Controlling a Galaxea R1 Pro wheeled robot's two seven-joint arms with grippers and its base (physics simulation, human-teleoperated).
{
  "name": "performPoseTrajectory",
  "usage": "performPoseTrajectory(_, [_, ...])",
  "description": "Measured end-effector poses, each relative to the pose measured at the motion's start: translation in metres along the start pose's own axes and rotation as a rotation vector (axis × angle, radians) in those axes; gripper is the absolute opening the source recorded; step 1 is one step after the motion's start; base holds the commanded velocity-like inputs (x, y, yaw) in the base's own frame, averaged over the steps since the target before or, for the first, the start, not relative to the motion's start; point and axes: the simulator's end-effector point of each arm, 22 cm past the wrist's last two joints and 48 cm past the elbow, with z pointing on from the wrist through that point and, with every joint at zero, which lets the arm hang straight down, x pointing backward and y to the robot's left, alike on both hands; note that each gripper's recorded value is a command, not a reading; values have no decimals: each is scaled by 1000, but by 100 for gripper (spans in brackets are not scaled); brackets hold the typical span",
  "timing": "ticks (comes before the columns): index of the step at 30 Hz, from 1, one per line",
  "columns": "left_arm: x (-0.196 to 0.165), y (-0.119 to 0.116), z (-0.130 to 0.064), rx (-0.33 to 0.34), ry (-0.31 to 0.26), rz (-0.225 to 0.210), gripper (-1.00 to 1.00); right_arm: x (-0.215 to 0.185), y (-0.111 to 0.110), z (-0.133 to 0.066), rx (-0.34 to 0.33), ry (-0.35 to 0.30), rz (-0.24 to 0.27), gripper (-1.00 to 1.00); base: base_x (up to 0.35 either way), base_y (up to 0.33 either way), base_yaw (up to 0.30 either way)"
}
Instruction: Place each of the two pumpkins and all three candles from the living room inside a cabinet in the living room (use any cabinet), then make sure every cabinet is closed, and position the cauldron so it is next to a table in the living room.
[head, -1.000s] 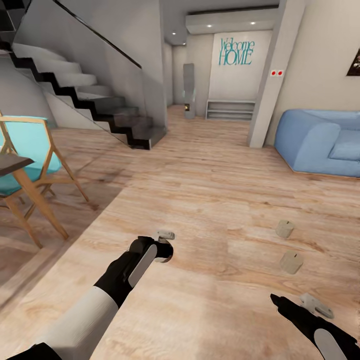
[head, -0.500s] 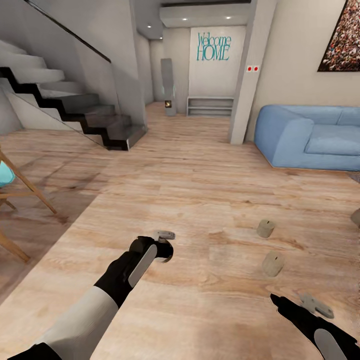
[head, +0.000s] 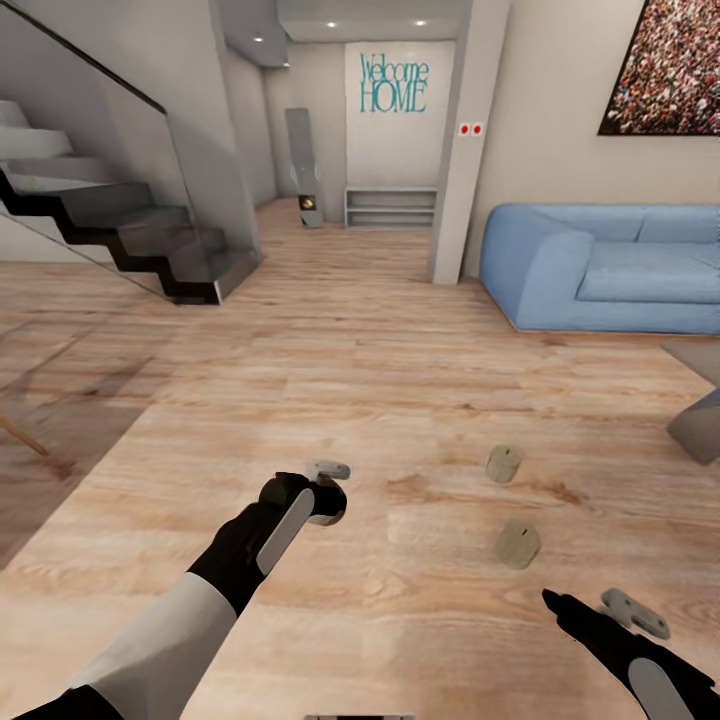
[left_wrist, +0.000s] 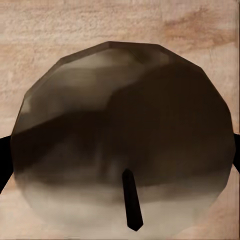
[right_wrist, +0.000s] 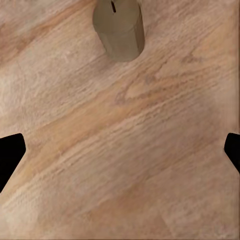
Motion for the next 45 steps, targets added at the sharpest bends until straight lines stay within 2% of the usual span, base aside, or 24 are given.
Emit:
performPoseTrajectory(11, [0, 0, 0, -1, -1, 0, -100, 5, -5, 3, 10, 14, 6, 100, 263, -148, -24])
performPoseTrajectory(27, [-2, -1, -2, 2, -6, -1, -100, 6, -7, 3, 13, 15, 9, 100, 263, -123, -234])
performPoseTrajectory(45, [-2, 0, -2, 0, -5, 0, -100, 9, -4, 3, 7, 21, 4, 100, 253, -123, -9])
